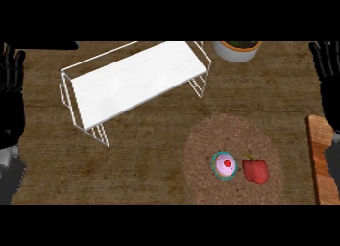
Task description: Pick the cupcake from the placemat and place it in the tiered shelf
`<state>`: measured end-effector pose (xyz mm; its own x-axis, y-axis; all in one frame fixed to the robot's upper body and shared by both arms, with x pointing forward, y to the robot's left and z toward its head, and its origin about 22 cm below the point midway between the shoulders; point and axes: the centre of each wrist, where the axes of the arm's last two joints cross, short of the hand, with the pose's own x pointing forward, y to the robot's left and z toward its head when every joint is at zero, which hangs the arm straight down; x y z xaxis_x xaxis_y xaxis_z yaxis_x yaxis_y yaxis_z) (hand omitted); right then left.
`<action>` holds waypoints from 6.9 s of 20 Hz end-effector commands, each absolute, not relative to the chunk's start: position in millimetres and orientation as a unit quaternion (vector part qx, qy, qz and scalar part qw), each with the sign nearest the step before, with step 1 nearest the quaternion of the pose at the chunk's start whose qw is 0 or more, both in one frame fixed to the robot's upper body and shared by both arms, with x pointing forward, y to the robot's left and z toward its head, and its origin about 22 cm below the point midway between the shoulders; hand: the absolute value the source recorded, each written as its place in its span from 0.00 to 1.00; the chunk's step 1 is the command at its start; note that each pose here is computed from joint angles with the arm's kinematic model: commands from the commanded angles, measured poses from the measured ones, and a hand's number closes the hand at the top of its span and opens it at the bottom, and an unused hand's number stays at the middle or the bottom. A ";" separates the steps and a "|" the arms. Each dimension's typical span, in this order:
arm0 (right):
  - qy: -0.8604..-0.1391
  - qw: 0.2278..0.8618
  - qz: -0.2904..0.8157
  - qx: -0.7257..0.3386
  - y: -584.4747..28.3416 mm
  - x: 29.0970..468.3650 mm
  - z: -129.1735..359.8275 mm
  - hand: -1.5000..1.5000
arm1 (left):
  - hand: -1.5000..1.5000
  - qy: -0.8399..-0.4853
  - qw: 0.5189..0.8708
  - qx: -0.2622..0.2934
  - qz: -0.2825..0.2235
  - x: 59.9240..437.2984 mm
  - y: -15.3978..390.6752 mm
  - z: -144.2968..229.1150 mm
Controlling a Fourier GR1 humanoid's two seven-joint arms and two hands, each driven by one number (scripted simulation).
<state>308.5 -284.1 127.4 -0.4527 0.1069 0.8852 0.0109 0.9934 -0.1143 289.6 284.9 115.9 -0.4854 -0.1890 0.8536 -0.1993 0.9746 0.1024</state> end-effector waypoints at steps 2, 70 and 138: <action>-0.787 0.597 0.020 -0.154 -303.5 289.2 104.9 0.00 | 0.50 -0.794 0.596 0.117 -0.032 273.1 290.3 73.6; -0.182 0.788 0.324 -0.491 -105.6 258.9 54.8 0.00 | 0.50 -0.604 0.785 0.045 -0.128 233.1 267.3 -33.6; -0.694 0.521 0.305 -0.392 -86.9 355.6 281.4 1.00 | 0.50 -0.612 0.778 0.044 -0.133 241.2 258.1 -31.4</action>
<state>328.7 -98.9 268.6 -0.1639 0.8633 0.4773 0.2057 0.5031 -0.8394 240.0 264.2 -34.1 0.2246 -0.2731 0.9354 0.1514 0.9580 0.2433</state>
